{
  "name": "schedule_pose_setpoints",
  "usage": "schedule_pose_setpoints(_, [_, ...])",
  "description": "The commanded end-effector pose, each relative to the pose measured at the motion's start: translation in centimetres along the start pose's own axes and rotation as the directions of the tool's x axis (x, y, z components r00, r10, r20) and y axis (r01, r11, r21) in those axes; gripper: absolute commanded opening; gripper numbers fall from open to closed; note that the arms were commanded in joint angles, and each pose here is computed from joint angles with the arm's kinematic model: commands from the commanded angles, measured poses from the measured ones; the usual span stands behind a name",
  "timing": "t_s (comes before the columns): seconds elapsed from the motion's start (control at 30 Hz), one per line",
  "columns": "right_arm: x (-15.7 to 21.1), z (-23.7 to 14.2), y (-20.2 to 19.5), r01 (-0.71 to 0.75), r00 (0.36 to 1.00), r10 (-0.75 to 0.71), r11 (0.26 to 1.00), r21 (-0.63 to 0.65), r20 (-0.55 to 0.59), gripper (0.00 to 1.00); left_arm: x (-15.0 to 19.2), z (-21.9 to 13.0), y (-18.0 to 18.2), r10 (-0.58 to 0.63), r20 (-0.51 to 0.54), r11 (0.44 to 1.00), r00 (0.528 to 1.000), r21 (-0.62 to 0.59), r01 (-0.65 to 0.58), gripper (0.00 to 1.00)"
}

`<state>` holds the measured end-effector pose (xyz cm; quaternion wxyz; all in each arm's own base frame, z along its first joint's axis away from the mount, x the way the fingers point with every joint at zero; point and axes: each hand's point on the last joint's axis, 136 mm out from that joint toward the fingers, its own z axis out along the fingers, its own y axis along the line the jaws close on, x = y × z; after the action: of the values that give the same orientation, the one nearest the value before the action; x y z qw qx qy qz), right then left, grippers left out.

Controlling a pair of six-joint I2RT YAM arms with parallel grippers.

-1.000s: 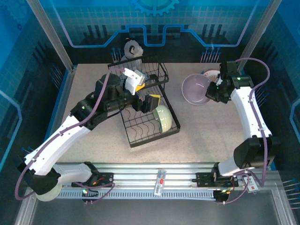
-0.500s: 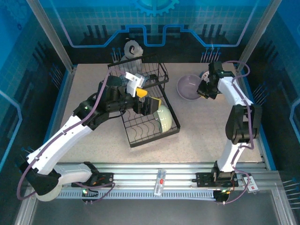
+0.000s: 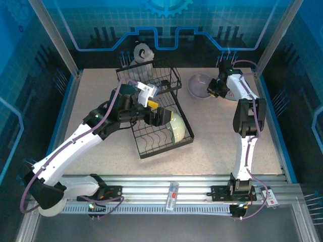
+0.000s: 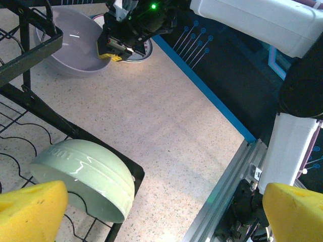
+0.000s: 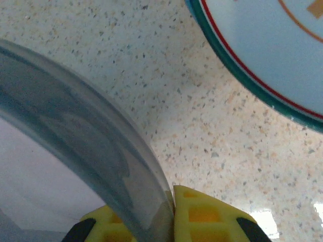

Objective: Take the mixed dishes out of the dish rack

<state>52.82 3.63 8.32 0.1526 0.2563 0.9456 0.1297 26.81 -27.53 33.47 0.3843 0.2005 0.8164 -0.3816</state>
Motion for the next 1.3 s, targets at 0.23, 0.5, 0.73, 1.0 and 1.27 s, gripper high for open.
schedule_pose_setpoints(0.23, [-2.3, 0.3, -0.1, -0.070, 0.998, 0.070, 0.995, 0.068, 0.000, 0.00, 0.4, 1.9, 2.0, -0.037, -0.042, 0.998, 0.998, -0.050, 0.034, 0.99])
schedule_pose_setpoints(0.5, [-2.1, 0.7, -0.7, -0.109, 0.993, 0.112, 0.986, 0.124, -0.020, 0.00, 0.5, 3.4, 2.3, -0.033, -0.077, 0.999, 0.997, -0.033, 0.030, 0.99])
schedule_pose_setpoints(0.73, [-2.2, 0.4, -0.8, -0.107, 0.994, 0.111, 0.985, 0.131, -0.018, 0.08, 0.6, 4.0, 2.6, -0.041, -0.086, 0.999, 0.995, -0.025, 0.039, 0.99])
schedule_pose_setpoints(1.0, [-2.5, -0.3, 0.1, -0.104, 0.994, 0.106, 0.991, 0.082, -0.019, 0.27, 1.0, 4.1, 2.7, -0.062, -0.081, 0.998, 0.995, -0.017, 0.061, 0.99])
schedule_pose_setpoints(1.27, [-2.5, -1.5, 0.7, -0.092, 0.995, 0.093, 0.995, 0.043, -0.019, 0.41, 1.5, 3.8, 2.2, -0.067, -0.081, 0.997, 0.994, 0.017, 0.069, 0.99])
